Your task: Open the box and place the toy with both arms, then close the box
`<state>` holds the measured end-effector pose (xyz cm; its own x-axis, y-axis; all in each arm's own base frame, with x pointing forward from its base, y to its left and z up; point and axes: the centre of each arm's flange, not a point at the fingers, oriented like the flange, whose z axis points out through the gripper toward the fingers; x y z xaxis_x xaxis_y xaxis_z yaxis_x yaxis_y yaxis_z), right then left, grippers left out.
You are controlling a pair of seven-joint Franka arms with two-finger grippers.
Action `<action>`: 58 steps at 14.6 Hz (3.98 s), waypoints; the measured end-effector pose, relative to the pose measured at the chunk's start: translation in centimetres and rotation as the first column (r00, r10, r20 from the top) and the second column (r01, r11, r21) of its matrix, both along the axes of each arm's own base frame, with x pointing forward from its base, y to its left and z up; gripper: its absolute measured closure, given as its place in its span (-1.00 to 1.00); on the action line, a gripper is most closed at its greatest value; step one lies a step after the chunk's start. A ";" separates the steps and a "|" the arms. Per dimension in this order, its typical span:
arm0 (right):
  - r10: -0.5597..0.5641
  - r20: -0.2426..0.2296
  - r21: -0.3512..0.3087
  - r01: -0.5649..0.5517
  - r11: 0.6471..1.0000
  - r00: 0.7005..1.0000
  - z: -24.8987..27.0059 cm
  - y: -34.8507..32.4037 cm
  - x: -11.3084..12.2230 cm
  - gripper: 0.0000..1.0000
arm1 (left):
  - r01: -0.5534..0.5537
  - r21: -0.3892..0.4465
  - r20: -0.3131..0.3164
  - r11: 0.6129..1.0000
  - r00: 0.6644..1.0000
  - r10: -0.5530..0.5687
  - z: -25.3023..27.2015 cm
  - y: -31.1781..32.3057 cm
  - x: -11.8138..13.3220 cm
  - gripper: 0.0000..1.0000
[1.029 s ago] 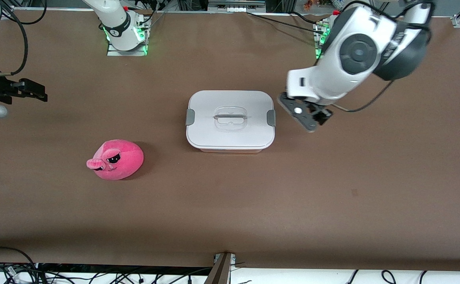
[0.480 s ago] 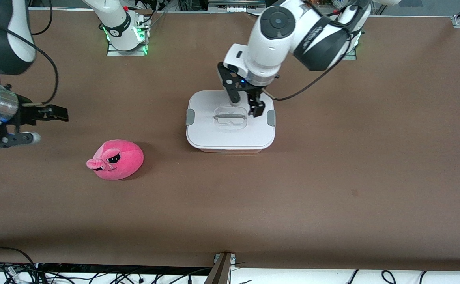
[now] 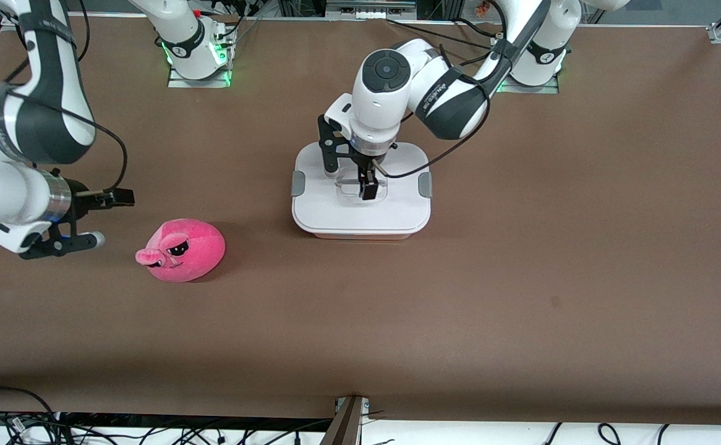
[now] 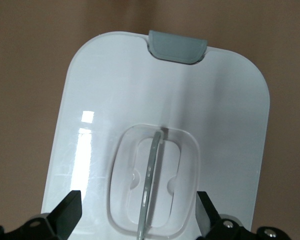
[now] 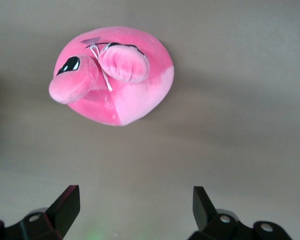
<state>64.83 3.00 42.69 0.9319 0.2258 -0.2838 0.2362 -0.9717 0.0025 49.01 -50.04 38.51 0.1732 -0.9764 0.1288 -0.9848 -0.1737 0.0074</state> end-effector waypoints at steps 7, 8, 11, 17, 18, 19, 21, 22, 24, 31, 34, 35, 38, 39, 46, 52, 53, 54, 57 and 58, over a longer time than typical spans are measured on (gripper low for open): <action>0.135 0.023 0.068 -0.136 0.988 0.991 -7.9 0.8 1.0 -1.00 | 0.049 0.028 -0.029 0.998 0.998 -0.048 -3.1 -0.1 0.1 -0.15; 0.141 0.039 0.090 -0.144 0.985 0.989 -8.6 1.1 1.0 -1.00 | 0.049 0.030 -0.032 0.998 0.998 -0.048 -3.4 -0.1 0.1 0.03; 0.150 0.094 0.128 -0.161 0.979 0.984 -10.3 1.4 0.9 -1.00 | 0.050 0.030 -0.032 0.998 0.998 -0.049 -3.4 -0.2 0.1 0.62; 0.124 0.229 0.152 -0.161 0.975 0.966 -11.8 2.3 1.5 -1.00 | 0.054 0.021 -0.021 0.998 0.998 -0.054 -2.5 -0.3 0.4 0.86; 0.122 0.253 0.153 -0.164 0.975 0.960 -11.9 2.6 1.6 -1.00 | 0.053 0.019 -0.018 0.998 0.998 -0.053 -1.8 -0.3 0.5 0.86; 0.123 0.270 0.153 -0.168 0.974 0.955 -12.0 2.8 1.7 -0.99 | 0.051 0.014 -0.010 0.999 0.999 -0.051 -0.7 -0.2 0.7 0.86; 0.127 0.287 0.154 -0.176 0.972 0.950 -12.2 3.3 1.7 -0.91 | 0.045 0.000 0.010 0.999 0.999 -0.045 2.0 -0.2 1.2 0.86; 0.129 0.289 0.155 -0.180 0.971 0.949 -12.3 3.6 1.6 -0.74 | 0.042 -0.003 0.015 0.999 0.999 -0.042 3.7 -0.2 1.5 0.86; 0.133 0.292 0.158 -0.185 0.970 0.947 -12.3 3.9 1.6 -0.30 | 0.039 -0.003 0.018 0.999 0.999 -0.039 7.1 0.0 1.9 0.86; 0.158 0.318 0.169 -0.220 0.961 0.935 -11.1 6.1 1.8 0.81 | 0.003 0.037 -0.021 0.999 1.000 -0.002 10.7 2.8 3.2 0.86; 0.231 0.307 0.181 -0.295 0.938 0.923 -8.3 7.7 2.1 0.84 | -0.019 0.056 -0.030 0.998 0.999 0.021 13.0 5.8 4.3 0.86; 0.262 0.291 0.191 -0.324 0.927 0.920 -6.7 8.5 2.0 0.84 | -0.025 0.055 -0.025 0.998 0.999 0.026 13.8 6.9 4.7 0.86; 0.356 0.260 0.225 -0.415 0.882 0.897 -0.8 12.1 0.3 0.84 | -0.031 0.067 -0.027 0.997 0.999 0.033 15.2 11.4 7.0 0.86; 0.396 0.261 0.233 -0.455 0.859 0.880 1.1 13.8 -0.7 0.84 | -0.037 0.069 -0.028 0.997 0.999 0.039 15.2 13.3 8.2 0.86; 0.708 0.321 0.151 -0.772 0.617 0.628 7.7 27.3 -7.9 0.84 | -0.049 0.085 -0.045 0.995 0.998 0.053 15.9 21.0 11.5 0.86; 0.833 0.287 0.114 -0.881 0.460 0.472 6.1 36.1 -12.9 0.84 | -0.093 0.096 -0.060 0.991 0.993 0.099 15.1 29.7 14.9 0.86; 0.843 0.276 0.115 -0.887 0.448 0.461 5.3 36.8 -13.2 0.84 | -0.092 0.105 -0.079 0.990 0.992 0.101 14.7 30.0 14.8 0.86; 0.853 0.264 0.110 -0.893 0.437 0.450 4.6 37.2 -13.3 0.84 | -0.088 0.115 -0.101 0.989 0.990 0.100 14.3 30.1 14.7 0.86; 0.877 0.232 0.096 -0.907 0.411 0.422 2.4 38.2 -13.4 0.84 | -0.095 0.127 -0.130 0.987 0.985 0.112 13.0 30.9 15.0 0.86; 0.880 0.232 0.096 -0.910 0.404 0.415 1.8 38.7 -13.4 0.84 | -0.103 0.128 -0.135 0.986 0.984 0.120 12.6 31.5 15.3 0.86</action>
